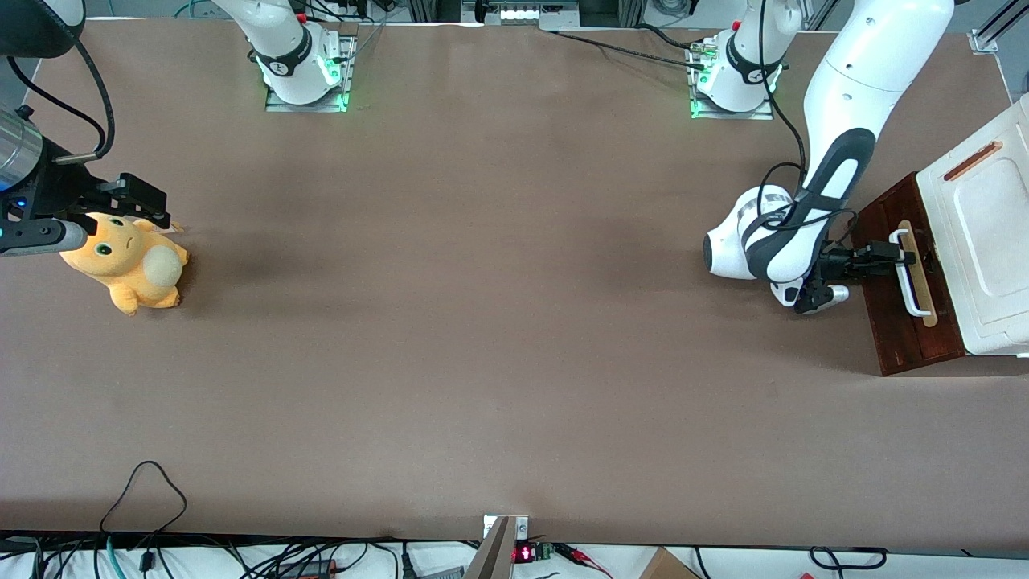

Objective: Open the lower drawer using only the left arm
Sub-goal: 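Close the left gripper around the white bar handle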

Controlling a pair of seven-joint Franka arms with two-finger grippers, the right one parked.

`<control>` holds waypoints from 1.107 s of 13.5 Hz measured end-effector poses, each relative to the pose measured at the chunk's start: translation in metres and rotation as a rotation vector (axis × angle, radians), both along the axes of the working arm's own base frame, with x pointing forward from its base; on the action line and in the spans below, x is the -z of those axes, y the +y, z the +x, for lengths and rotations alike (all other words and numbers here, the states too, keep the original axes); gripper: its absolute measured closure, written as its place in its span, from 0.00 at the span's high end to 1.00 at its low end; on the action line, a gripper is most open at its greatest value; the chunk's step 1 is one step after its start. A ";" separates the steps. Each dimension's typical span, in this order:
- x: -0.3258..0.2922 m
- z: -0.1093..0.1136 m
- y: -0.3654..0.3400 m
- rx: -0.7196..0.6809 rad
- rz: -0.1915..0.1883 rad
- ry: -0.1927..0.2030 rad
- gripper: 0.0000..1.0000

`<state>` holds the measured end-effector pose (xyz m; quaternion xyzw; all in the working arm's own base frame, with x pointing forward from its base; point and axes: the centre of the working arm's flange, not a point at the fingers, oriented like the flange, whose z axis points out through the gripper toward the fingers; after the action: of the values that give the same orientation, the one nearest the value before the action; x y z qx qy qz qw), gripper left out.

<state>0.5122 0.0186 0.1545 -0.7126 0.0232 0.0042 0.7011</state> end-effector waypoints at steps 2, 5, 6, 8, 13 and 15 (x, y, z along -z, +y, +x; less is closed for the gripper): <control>0.000 0.004 0.007 0.010 0.003 0.000 0.64; 0.000 0.005 0.010 0.013 0.003 0.001 0.60; 0.000 0.005 0.010 0.013 0.003 0.001 0.60; 0.000 0.005 0.010 0.014 0.002 0.003 0.45; 0.005 0.004 0.011 0.012 0.002 0.011 0.42; 0.006 0.004 0.014 0.010 0.002 0.013 0.42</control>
<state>0.5160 0.0322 0.1484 -0.7117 0.0312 0.0056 0.7017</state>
